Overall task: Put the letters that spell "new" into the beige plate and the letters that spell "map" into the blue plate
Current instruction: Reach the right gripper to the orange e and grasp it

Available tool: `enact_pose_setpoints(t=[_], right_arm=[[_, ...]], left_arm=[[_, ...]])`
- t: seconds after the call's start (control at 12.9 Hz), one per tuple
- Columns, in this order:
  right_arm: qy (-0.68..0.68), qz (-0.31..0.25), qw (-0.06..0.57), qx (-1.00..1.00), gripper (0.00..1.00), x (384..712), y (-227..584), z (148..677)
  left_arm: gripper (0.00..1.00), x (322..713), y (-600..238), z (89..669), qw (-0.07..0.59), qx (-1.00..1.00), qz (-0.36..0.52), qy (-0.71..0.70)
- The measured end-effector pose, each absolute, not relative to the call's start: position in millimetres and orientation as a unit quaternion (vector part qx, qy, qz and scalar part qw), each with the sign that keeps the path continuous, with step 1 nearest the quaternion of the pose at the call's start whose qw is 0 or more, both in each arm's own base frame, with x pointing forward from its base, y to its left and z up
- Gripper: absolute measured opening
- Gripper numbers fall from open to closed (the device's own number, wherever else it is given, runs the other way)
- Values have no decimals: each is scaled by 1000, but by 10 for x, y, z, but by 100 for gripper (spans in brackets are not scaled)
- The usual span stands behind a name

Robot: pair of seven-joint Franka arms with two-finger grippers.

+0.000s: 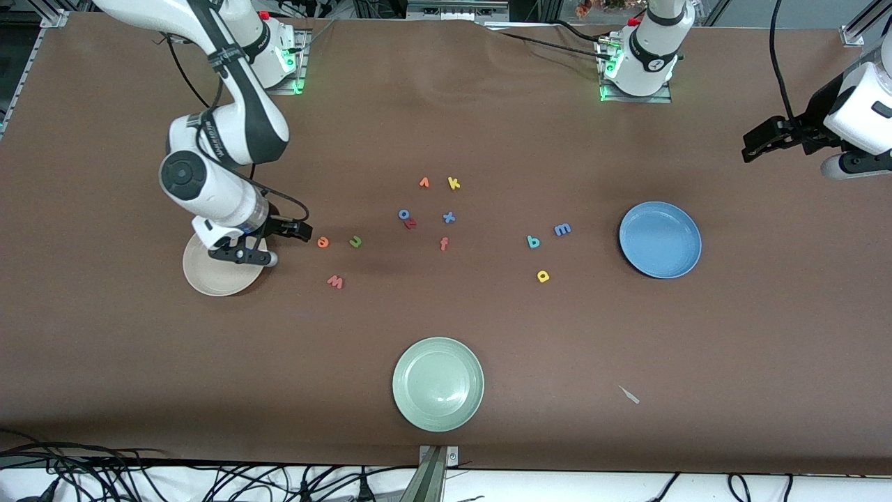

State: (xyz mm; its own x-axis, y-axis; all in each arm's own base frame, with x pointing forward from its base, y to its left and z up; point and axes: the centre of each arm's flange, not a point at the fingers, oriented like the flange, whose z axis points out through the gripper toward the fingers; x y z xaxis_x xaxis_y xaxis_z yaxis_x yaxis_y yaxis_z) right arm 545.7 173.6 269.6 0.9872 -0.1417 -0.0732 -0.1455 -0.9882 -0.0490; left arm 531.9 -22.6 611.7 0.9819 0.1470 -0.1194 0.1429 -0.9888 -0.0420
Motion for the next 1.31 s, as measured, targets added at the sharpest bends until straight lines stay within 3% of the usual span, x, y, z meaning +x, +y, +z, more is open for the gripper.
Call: enact_pose_setpoints(t=[0.93, 1.31], right_arm=[[111, 38, 24, -993, 96, 5272, 2001, 1842], [123, 40, 23, -991, 77, 5257, 2070, 1816]], left_arm=[[100, 5319, -219, 6117, 17, -995, 61, -73], [100, 5319, -219, 6117, 17, -995, 61, -73]])
